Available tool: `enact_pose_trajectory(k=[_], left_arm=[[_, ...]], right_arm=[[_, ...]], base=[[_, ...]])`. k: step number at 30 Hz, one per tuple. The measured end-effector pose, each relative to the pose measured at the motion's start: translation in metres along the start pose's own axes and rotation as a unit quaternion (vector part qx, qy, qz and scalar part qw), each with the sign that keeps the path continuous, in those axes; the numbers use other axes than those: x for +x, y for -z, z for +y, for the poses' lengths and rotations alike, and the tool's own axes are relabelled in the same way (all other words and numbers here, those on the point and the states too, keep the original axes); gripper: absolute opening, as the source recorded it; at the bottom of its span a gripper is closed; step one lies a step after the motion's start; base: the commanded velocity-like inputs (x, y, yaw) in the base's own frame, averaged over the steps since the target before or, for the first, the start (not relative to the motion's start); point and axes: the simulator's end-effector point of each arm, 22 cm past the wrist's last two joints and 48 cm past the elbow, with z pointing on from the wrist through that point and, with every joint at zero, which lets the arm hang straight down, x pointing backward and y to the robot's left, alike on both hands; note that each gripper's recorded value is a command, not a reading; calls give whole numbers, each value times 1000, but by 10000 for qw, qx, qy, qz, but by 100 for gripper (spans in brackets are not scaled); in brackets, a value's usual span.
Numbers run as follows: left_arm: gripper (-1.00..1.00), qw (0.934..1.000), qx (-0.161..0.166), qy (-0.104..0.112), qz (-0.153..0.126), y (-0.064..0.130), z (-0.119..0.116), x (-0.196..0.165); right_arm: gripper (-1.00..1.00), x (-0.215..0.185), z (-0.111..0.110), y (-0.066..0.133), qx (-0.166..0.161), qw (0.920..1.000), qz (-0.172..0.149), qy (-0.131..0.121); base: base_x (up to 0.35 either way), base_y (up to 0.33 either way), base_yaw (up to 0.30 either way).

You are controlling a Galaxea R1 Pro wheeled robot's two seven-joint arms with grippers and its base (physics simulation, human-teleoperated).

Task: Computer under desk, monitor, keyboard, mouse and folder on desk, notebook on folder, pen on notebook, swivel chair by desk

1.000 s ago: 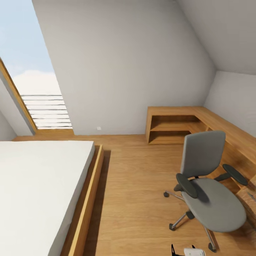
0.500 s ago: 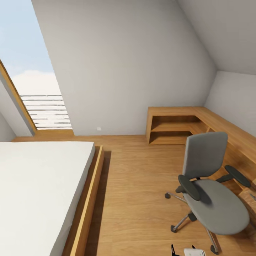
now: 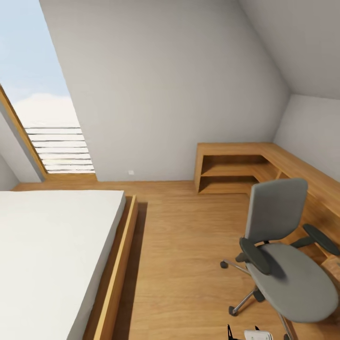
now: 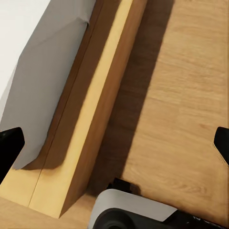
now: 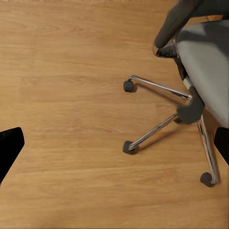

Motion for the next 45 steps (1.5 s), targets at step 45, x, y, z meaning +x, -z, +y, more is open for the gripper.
enact_pose_trajectory(k=[45], left_arm=[[100,10000,9,-9,0,0,-1,0]], right_arm=[[100,1,-1,0,7,10000,11,6]], base=[[248,0,30]])
